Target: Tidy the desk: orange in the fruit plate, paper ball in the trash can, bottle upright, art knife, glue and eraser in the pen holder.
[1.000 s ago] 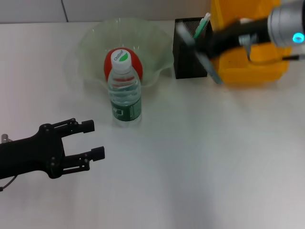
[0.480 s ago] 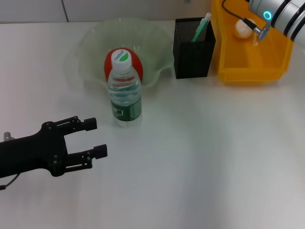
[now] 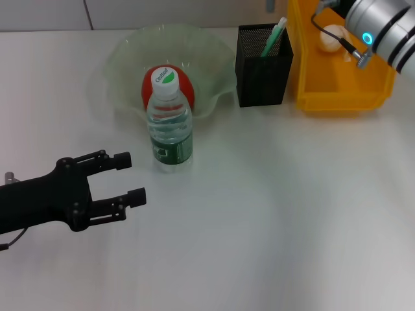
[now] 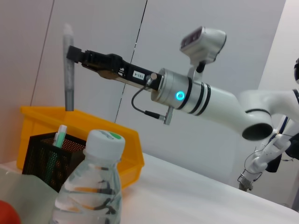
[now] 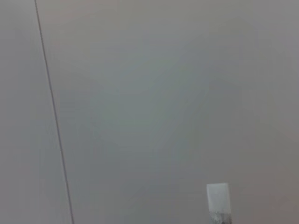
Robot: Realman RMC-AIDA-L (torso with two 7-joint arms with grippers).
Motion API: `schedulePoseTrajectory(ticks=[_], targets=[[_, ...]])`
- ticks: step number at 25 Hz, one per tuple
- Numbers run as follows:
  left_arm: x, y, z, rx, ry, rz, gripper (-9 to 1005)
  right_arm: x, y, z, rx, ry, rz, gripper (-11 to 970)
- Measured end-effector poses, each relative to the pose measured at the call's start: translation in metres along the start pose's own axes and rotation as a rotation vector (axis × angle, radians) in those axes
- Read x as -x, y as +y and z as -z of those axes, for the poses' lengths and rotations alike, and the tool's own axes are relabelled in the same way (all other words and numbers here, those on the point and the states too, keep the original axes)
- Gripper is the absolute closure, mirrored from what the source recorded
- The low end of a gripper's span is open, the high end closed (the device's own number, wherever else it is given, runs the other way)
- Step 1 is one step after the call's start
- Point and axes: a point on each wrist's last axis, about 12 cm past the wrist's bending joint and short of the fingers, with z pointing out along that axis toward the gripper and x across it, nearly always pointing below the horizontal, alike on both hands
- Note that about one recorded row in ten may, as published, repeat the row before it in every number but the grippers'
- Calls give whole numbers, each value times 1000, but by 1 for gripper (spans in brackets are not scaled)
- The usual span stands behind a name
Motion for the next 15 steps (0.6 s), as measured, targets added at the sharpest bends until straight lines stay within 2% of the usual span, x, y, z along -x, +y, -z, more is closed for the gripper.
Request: schedulePoseTrajectory(ticks=[5,10,15], targets=[[3,2,-2,2,-9,-4,212,-6,-1,14,-17,-91,53,831],[8,7,-7,11,-24,-7,212,-11,0,19,-9,-89,95,832],[11,8,-13,6,-36,9,212,-18,4,21,2,-76,185,833]])
